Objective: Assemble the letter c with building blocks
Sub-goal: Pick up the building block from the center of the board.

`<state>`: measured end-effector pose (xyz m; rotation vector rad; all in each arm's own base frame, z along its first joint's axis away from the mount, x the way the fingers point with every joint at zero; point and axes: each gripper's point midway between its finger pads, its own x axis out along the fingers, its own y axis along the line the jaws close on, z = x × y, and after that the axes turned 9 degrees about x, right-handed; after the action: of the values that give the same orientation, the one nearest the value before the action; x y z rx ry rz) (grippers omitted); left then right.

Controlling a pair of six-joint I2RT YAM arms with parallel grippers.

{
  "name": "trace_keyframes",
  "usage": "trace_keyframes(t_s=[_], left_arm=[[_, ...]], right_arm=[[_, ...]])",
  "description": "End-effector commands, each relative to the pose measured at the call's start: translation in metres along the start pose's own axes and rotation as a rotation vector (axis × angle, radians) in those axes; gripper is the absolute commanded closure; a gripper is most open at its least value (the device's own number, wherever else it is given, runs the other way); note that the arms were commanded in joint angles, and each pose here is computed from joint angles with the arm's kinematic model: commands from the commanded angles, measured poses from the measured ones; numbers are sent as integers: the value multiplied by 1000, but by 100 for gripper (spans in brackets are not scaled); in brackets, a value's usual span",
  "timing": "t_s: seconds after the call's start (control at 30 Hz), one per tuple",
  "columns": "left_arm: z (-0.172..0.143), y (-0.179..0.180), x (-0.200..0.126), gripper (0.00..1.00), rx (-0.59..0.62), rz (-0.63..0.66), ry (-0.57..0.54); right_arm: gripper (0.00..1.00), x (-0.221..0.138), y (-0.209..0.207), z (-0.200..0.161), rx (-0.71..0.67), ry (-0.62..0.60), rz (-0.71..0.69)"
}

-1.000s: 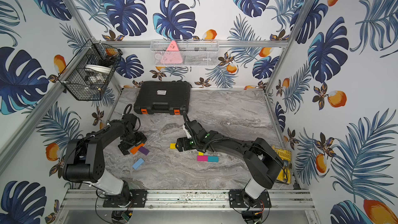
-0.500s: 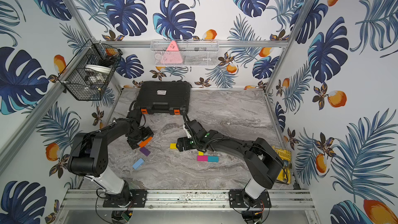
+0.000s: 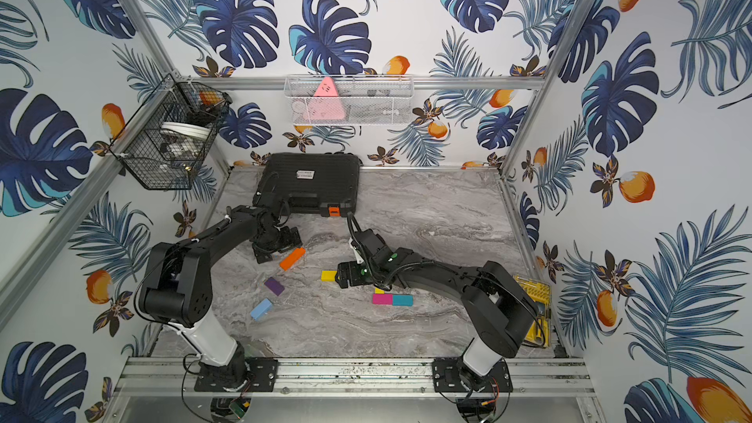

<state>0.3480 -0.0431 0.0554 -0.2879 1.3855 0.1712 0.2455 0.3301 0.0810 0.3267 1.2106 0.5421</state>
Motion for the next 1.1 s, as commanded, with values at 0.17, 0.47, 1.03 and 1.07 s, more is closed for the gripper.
trace_keyframes(t_s=[0.17,0.47,1.03,1.07], left_arm=[[-6,-3,6,1,262,68,74],[-10,-14,27,1,350,86,111],[-21,-18,34,39,331,80,112],[-22,-17,35,40,327,79,114]], right_arm=[[7,2,5,2,31,-5,27],[7,-3,6,5,29,-19,21],[7,-10,14,19,31,-45,27],[7,-10,14,19,32,-46,26]])
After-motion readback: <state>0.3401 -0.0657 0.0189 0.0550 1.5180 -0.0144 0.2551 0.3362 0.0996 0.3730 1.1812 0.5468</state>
